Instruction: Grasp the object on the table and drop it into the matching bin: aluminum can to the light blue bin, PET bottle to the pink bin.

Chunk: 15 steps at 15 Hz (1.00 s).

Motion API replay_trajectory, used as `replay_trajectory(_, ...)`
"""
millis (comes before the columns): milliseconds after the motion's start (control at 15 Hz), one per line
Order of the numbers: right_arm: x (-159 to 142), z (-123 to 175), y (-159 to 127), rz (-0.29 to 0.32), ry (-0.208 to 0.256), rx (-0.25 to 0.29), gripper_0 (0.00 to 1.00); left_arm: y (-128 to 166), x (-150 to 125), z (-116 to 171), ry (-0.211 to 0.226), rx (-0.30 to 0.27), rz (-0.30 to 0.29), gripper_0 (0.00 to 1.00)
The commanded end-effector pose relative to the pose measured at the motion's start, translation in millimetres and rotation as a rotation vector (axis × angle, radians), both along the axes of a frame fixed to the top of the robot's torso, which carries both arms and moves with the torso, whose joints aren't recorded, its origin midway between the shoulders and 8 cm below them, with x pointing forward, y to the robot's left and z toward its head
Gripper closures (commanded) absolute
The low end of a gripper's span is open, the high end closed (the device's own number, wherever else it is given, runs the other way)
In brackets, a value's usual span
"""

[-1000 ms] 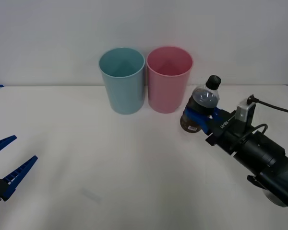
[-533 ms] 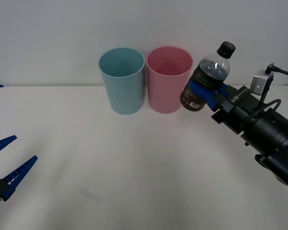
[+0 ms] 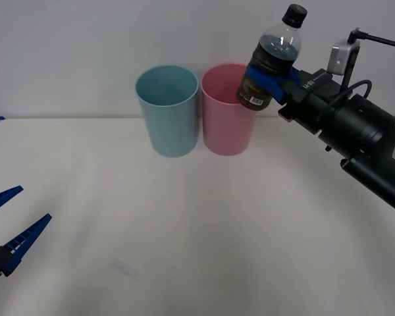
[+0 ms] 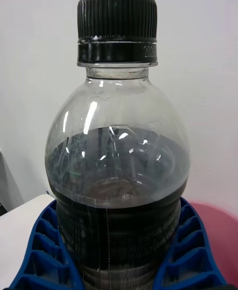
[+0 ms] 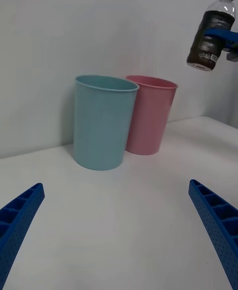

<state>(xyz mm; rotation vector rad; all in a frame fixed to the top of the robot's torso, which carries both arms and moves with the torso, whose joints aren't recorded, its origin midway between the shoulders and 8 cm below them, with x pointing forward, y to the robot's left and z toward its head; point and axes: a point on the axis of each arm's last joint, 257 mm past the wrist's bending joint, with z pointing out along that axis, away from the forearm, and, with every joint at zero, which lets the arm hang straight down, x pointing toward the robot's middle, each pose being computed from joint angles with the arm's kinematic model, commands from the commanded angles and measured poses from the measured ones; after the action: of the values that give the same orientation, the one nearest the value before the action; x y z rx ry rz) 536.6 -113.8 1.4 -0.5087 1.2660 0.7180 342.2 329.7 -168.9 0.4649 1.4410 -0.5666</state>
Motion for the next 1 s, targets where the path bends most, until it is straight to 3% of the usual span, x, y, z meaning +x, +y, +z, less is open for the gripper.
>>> replay_trajectory(67, 33, 5, 9, -0.010, 0.000, -0.041, 1.00, 0, 0, 0, 0.000, 0.000, 0.000, 0.00)
replay_trajectory(600, 97, 8, 19, -0.063, 0.021, -0.136, 1.00, 0, 0, 0, 0.000, 0.000, 0.000, 0.00)
replay_trajectory(1000, 127, 0, 26, -0.098, 0.062, -0.138, 1.00, 0, 0, 0, 0.000, 0.000, 0.000, 0.00)
